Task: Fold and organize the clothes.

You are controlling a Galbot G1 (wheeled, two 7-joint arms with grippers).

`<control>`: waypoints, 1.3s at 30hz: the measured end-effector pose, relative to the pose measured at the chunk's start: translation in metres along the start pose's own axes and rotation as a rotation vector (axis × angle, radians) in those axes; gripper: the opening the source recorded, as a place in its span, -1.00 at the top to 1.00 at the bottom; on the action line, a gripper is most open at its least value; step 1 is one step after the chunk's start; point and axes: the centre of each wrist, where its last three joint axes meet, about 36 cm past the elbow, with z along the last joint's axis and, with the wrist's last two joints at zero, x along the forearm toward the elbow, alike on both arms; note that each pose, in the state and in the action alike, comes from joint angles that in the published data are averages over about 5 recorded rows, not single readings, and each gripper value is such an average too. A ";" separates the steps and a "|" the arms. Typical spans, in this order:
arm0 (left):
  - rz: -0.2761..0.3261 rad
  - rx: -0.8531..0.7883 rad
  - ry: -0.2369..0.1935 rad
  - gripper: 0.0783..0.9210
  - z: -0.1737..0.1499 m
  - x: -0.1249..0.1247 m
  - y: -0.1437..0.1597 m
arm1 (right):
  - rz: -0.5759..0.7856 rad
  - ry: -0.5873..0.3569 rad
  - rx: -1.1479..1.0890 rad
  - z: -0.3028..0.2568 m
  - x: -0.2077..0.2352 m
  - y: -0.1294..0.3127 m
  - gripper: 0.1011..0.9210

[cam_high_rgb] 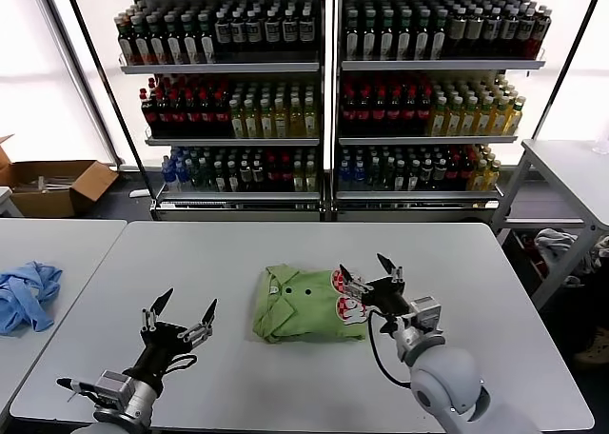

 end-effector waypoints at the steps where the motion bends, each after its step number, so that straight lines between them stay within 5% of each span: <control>1: 0.000 0.001 -0.001 -0.77 0.000 0.000 -0.001 | -0.010 -0.001 -0.016 0.002 -0.006 0.007 -0.76; 22: 0.007 -0.014 0.010 -0.77 0.007 0.000 -0.002 | -0.072 0.109 -0.145 0.056 -0.065 0.089 -0.76; 39: 0.002 -0.024 0.007 -0.77 0.009 0.001 -0.001 | -0.027 0.221 -0.121 0.090 -0.080 0.097 -0.76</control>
